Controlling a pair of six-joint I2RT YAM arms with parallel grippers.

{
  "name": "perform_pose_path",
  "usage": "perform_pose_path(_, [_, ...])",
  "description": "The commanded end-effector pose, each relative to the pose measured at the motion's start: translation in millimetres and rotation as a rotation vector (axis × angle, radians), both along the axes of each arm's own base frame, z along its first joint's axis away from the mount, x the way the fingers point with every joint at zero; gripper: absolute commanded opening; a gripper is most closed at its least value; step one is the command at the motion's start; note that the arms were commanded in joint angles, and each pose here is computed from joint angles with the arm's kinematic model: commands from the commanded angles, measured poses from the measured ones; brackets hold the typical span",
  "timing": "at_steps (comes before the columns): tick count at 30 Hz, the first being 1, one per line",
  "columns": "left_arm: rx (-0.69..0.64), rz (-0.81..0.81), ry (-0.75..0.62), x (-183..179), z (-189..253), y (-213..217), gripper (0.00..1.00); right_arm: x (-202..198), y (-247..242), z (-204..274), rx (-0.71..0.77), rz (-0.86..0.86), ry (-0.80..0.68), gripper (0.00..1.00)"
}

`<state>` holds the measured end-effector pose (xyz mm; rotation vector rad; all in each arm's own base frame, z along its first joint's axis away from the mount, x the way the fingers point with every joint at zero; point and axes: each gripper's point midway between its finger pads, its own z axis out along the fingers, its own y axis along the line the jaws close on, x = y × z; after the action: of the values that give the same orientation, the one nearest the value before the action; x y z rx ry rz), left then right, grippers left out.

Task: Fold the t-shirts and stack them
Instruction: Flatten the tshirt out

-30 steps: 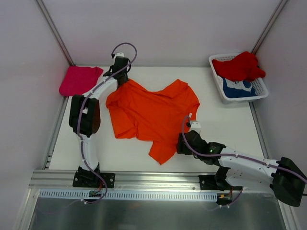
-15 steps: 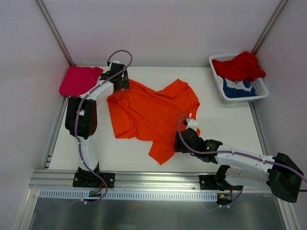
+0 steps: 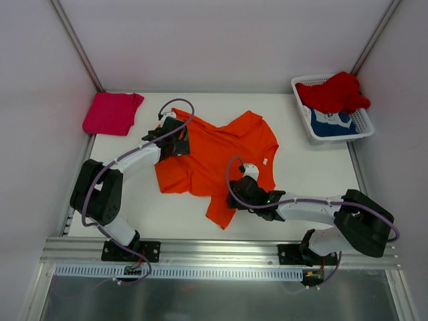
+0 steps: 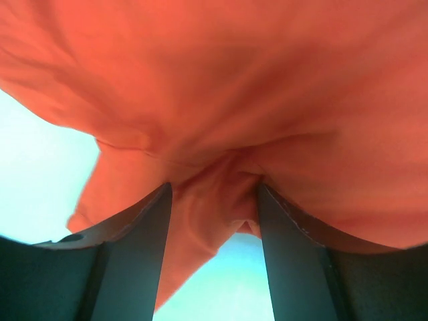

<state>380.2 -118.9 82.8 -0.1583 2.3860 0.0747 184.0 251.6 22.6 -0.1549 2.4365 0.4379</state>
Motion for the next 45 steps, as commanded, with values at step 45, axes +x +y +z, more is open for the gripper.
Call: perform_pose_path(45, [-0.065, -0.018, -0.042, -42.5, 13.1, -6.6, 0.99, -8.7, -18.5, -0.8, -0.331, 0.042, 0.030, 0.56])
